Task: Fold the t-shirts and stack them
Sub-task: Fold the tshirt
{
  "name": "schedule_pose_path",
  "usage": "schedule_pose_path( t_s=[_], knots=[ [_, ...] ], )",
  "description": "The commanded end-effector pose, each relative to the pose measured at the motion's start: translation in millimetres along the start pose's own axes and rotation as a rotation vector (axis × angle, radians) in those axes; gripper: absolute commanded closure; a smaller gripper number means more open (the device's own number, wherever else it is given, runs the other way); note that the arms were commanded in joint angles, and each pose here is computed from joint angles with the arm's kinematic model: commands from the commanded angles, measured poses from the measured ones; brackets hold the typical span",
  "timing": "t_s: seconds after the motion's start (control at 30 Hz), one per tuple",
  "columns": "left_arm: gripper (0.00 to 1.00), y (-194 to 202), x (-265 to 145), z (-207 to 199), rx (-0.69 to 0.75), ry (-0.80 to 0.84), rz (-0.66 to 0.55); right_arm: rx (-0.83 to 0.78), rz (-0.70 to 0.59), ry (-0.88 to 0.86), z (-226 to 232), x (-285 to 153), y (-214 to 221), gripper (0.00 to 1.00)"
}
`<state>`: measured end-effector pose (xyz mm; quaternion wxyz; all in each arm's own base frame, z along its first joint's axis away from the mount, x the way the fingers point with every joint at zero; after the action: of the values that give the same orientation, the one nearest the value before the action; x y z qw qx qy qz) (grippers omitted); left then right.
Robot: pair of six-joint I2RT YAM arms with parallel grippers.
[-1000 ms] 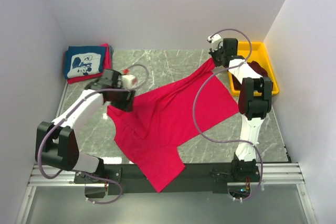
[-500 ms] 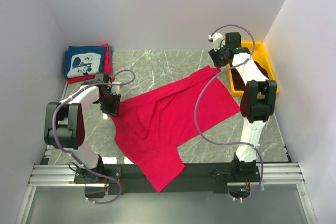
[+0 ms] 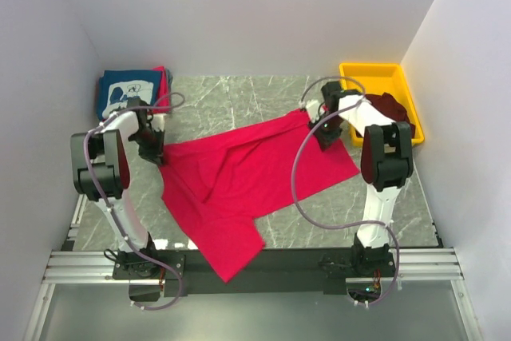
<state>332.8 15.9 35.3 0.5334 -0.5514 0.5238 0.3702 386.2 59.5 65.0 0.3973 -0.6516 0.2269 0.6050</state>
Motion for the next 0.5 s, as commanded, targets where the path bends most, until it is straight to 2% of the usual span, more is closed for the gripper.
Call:
schedule_pose_path(
  t_s=[0.0, 0.13, 0.23, 0.33, 0.47],
  knots=[
    [0.89, -21, 12, 49, 0.048, -0.136, -0.013, -0.027, 0.104, -0.037, 32, 11, 16, 0.69],
    [0.84, -37, 4, 56, 0.071, -0.131, -0.045, -0.059, 0.173, -0.112, 71, 22, 32, 0.69],
    [0.73, -42, -5, 56, 0.062, -0.091, -0.059, -0.078, 0.224, -0.169, 96, 24, 47, 0.69],
    [0.65, -46, -23, 50, 0.065, -0.012, -0.116, -0.085, 0.263, -0.222, 113, 20, 63, 0.69],
    [0.59, -41, -43, 36, 0.108, 0.041, -0.148, -0.084, 0.297, -0.254, 122, 10, 78, 0.69]
  ],
)
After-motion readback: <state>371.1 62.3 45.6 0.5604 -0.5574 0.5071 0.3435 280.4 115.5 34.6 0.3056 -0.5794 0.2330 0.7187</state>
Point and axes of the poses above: each gripper's point midway between its finger pads, its own x axis out along the fingers, its own z axis along the line the jaws close on, y = z × x, the point moved 2 cm from there along -x, back along the fingers, and after that the axes turned 4 degrees about x, right-handed, at the moved point
